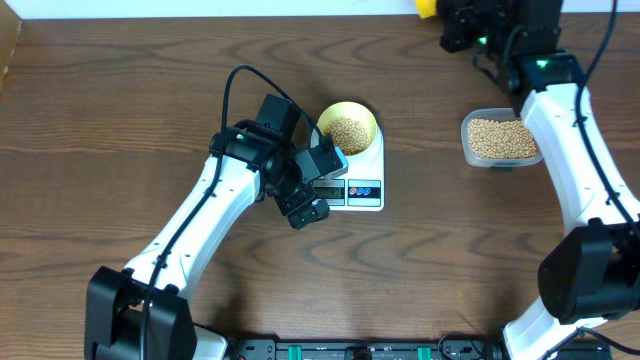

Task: Scoop item into bowl and weigh 50g on scale

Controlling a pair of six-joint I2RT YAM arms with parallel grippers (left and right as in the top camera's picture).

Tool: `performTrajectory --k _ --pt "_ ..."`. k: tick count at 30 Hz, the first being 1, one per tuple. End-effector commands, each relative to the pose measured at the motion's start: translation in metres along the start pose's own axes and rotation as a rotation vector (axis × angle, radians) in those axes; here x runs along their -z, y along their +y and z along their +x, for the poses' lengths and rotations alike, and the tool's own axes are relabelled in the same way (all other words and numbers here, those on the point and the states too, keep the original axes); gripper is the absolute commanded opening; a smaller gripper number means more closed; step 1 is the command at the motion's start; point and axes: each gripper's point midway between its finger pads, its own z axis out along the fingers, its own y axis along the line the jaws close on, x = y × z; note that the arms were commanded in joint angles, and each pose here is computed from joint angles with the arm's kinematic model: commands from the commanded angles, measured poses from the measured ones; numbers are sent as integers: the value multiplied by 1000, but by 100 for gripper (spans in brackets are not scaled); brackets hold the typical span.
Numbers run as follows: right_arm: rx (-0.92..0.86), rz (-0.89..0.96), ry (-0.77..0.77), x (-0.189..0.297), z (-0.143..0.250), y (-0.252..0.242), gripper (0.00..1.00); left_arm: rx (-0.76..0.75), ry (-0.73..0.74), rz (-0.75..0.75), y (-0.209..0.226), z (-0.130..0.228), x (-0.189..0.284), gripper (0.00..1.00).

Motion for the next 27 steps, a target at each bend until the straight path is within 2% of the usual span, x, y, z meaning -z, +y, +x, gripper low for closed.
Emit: performTrajectory --k 1,9,16,27 --pt "31 8 -53 5 -19 14 1 0 4 9 0 2 -2 98" --pt "56 -57 -38 -6 -11 51 1 0 4 9 0 2 -2 98" --pt "56 -81 5 -14 3 65 1 1 4 9 0 2 -2 98" --pt "-5 -12 126 -8 31 38 1 0 4 9 0 2 -2 98"
